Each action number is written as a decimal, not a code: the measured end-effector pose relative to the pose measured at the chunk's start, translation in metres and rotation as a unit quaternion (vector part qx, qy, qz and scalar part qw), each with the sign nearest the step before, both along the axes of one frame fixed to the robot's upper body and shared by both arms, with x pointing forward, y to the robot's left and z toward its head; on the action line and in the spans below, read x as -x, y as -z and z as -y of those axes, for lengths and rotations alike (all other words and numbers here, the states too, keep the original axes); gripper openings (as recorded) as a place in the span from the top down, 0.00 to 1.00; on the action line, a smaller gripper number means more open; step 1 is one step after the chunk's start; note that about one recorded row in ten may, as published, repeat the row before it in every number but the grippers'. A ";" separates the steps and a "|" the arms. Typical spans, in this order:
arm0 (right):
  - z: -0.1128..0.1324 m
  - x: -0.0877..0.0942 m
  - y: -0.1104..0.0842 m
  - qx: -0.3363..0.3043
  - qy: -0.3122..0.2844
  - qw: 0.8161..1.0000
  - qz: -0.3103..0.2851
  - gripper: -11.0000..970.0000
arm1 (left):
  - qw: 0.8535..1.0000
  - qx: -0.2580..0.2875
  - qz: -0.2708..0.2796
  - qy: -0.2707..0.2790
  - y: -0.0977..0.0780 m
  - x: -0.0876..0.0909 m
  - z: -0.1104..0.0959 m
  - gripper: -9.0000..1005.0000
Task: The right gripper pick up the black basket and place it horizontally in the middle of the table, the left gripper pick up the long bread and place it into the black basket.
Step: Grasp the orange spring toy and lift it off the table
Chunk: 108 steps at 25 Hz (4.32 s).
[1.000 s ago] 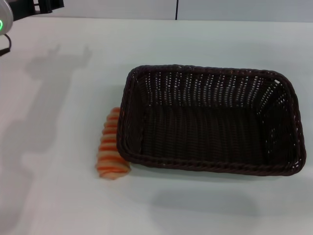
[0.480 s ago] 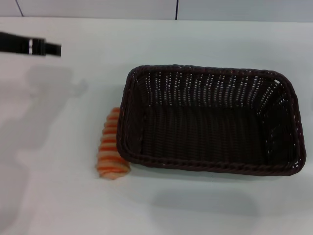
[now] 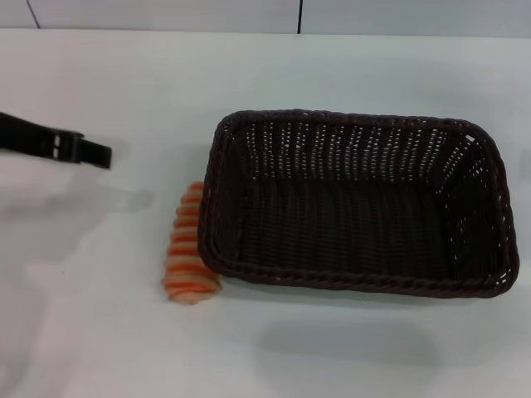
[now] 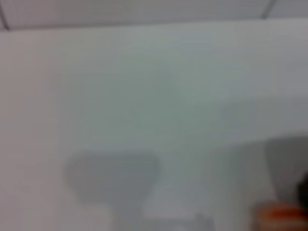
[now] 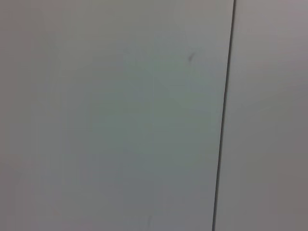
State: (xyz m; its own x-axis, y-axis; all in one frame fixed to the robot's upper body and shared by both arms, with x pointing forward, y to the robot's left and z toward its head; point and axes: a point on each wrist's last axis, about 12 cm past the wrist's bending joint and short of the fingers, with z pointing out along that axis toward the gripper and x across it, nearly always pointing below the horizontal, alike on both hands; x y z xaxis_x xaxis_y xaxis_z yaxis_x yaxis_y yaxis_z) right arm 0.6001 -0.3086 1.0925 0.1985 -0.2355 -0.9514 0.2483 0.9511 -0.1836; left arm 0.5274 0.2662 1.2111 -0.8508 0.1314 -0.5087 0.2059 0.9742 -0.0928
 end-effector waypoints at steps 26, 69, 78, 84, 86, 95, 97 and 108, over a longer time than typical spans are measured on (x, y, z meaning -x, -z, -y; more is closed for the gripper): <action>-0.001 0.002 0.001 -0.001 -0.001 1.000 0.001 0.59 | 0.993 0.045 -0.088 0.064 0.026 0.008 0.030 0.21; -0.001 0.002 -0.001 0.000 -0.003 1.000 0.006 0.59 | 0.982 0.109 -0.127 0.087 0.059 0.008 0.037 0.22; -0.003 0.002 0.000 -0.001 -0.003 1.000 0.006 0.59 | 0.981 0.110 -0.132 0.087 0.065 0.009 0.034 0.22; -0.003 0.002 0.000 -0.002 -0.004 1.000 0.006 0.59 | 0.981 0.114 -0.127 0.090 0.065 0.008 0.037 0.23; -0.003 0.002 0.000 -0.002 -0.004 1.000 0.006 0.59 | 0.981 0.114 -0.127 0.090 0.065 0.008 0.037 0.23; -0.003 0.002 -0.001 -0.002 -0.004 1.000 0.007 0.59 | 0.978 0.133 -0.132 0.091 0.074 0.005 0.040 0.23; -0.003 0.002 -0.001 -0.001 -0.004 1.000 0.007 0.59 | 0.978 0.134 -0.133 0.090 0.075 0.004 0.040 0.23; -0.002 0.000 -0.003 0.000 -0.004 1.000 0.010 0.59 | 0.976 0.138 -0.142 0.092 0.083 -0.002 0.043 0.23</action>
State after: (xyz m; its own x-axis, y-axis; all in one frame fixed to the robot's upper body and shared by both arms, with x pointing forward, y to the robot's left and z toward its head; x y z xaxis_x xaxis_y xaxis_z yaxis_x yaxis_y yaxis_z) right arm 0.6003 -0.3064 1.0959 0.2199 -0.2342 -0.9470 0.2439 0.9531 -0.1790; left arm 0.5294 0.2231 1.1286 -0.9375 0.1856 -0.2943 0.3024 0.8531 -0.4253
